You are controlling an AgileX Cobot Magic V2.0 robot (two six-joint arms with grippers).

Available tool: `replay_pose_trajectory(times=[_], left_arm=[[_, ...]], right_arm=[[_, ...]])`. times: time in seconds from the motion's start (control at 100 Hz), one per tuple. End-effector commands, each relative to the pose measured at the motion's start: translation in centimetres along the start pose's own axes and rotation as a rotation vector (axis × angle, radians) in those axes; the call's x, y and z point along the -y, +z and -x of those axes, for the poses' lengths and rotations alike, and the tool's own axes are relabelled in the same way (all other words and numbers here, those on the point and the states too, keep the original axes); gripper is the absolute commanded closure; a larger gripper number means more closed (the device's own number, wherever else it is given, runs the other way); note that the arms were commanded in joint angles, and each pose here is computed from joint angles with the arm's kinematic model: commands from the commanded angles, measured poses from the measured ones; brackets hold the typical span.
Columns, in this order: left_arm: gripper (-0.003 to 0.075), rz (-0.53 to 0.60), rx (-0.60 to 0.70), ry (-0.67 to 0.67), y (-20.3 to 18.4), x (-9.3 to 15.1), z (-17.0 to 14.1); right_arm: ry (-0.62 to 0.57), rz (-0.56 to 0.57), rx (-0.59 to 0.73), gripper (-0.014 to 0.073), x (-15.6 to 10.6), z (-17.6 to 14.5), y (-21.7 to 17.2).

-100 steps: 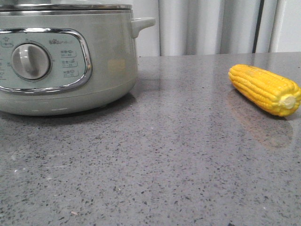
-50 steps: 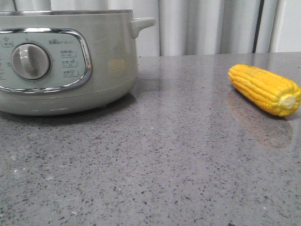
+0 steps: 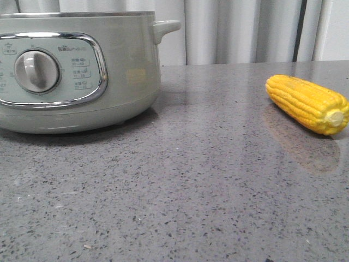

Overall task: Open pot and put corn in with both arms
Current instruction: 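Lift the glass lid off the pot with the left gripper and set it beside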

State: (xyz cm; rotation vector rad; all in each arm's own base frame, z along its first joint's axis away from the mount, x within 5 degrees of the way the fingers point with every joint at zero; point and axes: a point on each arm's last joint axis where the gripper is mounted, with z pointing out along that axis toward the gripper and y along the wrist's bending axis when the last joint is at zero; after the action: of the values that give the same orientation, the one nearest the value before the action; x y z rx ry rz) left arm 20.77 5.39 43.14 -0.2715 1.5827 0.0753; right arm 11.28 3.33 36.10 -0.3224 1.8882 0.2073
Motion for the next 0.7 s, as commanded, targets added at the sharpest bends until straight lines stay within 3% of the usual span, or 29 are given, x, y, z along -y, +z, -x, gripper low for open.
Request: replay_pose_trajectory(times=[0.0, 0.3, 0.69], left_arm=[[0.0675, 0.071, 0.163, -0.011, -0.9, -1.1, 1.9], [0.0675, 0.115, 0.026, -0.003, 0.0, -2.2, -4.3], [0.0675, 0.229, -0.017, -0.010, -0.8, -4.1, -13.0]], right_arm=[[-0.011, -0.024, 0.108, 0.0250, 0.2, 1.7, -0.7], [-0.012, -0.026, 0.115, 0.0250, 0.2, 1.8, -0.7], [-0.012, -0.025, 0.113, 0.0249, 0.2, 1.8, -0.7]])
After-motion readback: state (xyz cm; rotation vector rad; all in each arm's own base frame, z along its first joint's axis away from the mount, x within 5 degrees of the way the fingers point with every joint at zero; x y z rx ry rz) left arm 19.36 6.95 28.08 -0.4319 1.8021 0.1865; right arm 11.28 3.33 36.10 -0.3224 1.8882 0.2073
